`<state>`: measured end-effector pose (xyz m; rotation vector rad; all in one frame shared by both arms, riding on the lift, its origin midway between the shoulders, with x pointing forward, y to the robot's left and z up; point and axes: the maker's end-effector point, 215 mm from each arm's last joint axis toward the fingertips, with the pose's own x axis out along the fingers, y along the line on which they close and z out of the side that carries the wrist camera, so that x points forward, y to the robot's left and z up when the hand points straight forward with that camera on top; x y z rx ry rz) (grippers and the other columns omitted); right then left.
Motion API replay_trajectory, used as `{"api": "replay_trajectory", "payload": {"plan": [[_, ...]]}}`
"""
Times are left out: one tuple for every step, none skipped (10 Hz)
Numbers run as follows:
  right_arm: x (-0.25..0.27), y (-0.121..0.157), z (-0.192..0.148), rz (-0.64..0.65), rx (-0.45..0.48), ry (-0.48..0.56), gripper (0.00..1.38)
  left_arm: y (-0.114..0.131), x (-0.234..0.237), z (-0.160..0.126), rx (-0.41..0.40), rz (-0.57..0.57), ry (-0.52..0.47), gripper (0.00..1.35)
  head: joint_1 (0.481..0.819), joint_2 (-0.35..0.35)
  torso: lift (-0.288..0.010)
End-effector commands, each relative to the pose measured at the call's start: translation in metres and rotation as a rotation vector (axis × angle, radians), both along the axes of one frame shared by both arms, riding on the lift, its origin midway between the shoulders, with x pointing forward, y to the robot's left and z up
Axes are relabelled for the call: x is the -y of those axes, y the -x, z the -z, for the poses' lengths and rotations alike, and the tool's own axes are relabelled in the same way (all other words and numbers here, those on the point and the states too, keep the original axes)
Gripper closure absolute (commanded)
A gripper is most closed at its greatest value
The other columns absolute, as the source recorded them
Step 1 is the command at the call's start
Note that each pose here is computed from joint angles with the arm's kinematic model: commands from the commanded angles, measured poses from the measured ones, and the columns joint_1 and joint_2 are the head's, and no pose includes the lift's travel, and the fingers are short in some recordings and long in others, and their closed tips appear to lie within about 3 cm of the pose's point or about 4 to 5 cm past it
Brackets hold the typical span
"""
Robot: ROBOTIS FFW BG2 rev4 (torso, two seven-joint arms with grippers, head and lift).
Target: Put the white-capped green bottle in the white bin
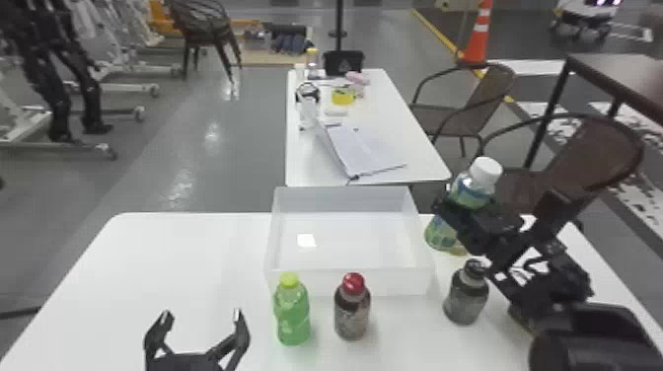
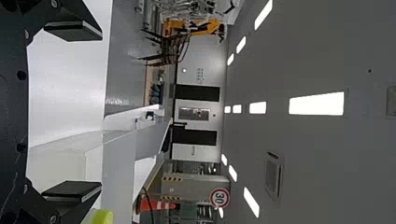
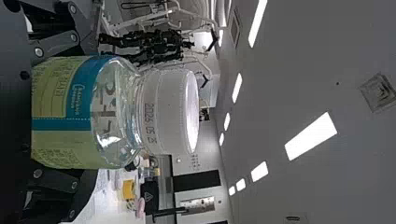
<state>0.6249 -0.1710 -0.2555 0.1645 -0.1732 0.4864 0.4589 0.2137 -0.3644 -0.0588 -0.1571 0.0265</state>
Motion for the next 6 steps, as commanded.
{"api": "replay_trajectory", "payload": {"plan": [[-0.004, -0.006, 0.007, -0.014, 0.012, -0.029, 0.85, -0.001, 0.002, -0.001, 0.002, 0.001, 0.008, 0.17, 0.549, 0.0, -0.1], [-0.002, -0.008, 0.015, -0.013, 0.009, -0.041, 0.85, -0.004, 0.005, -0.002, 0.006, 0.007, 0.008, 0.17, 0.549, 0.0, -0.1], [-0.008, -0.011, 0.026, -0.034, -0.009, -0.05, 0.85, -0.005, 0.007, -0.004, 0.013, 0.009, 0.011, 0.17, 0.549, 0.0, -0.1], [-0.014, -0.019, 0.02, -0.06, 0.001, -0.04, 0.85, -0.005, 0.007, -0.003, 0.013, 0.009, 0.017, 0.17, 0.549, 0.0, -0.1], [-0.015, -0.032, -0.003, -0.086, 0.035, -0.029, 0.85, -0.006, 0.01, -0.002, 0.012, 0.014, 0.023, 0.17, 0.549, 0.0, -0.1], [-0.024, -0.037, 0.0, -0.119, 0.032, -0.02, 0.85, -0.008, 0.014, -0.002, 0.015, 0.021, 0.035, 0.17, 0.549, 0.0, -0.1]]}}
